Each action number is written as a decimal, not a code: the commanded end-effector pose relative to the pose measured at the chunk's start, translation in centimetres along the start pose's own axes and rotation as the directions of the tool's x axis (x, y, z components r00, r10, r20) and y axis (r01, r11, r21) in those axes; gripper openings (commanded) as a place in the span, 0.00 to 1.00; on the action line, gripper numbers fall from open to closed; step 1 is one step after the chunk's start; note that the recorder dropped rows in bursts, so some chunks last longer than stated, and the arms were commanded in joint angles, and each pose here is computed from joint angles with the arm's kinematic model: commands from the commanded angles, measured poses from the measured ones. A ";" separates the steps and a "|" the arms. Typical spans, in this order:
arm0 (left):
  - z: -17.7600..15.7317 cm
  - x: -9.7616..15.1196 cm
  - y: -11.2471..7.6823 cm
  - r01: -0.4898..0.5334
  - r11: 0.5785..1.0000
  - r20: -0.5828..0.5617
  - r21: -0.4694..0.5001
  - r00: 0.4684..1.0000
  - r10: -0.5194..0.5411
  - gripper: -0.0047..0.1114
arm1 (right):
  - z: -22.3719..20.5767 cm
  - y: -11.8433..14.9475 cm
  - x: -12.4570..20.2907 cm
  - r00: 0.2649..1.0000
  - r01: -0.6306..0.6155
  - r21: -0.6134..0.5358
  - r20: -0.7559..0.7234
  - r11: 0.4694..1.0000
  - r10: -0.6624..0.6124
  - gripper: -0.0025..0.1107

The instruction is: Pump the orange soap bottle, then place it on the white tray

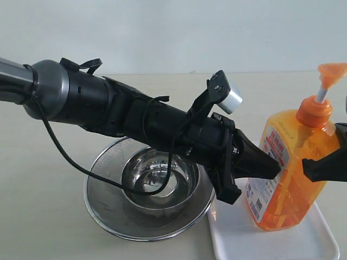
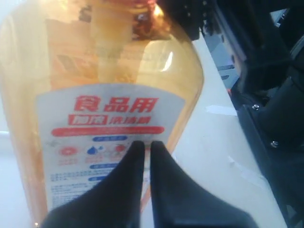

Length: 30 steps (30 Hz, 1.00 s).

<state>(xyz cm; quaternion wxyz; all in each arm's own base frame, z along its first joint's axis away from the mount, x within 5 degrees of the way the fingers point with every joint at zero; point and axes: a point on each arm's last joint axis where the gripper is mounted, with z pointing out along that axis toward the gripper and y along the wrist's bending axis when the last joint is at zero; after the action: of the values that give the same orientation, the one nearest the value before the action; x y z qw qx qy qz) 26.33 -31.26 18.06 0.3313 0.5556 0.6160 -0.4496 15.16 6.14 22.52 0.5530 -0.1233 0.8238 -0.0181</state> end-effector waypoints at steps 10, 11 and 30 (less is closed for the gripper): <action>-4.5 -2.1 1.9 -0.033 0.990 0.010 -0.135 0.999 0.035 0.08 | -1.9 -2.6 0.0 0.997 -0.070 0.188 -0.004 0.980 0.072 0.02; -5.3 -2.4 2.1 -0.041 0.988 0.008 -0.152 0.999 0.043 0.08 | -2.2 -2.7 -0.1 0.997 -0.079 0.175 0.017 0.981 0.077 0.02; -23.0 -8.3 2.5 -0.056 0.678 -0.022 -0.733 0.998 0.059 0.08 | -10.2 -6.7 -0.3 0.885 -0.345 0.051 0.349 0.937 0.307 0.02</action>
<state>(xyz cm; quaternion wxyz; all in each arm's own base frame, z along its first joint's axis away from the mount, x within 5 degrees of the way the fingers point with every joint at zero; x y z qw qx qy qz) 32.11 -14.27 32.73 0.5223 0.4186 0.7222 -0.1741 7.55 -0.86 27.68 0.6768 0.0381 0.7329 0.0580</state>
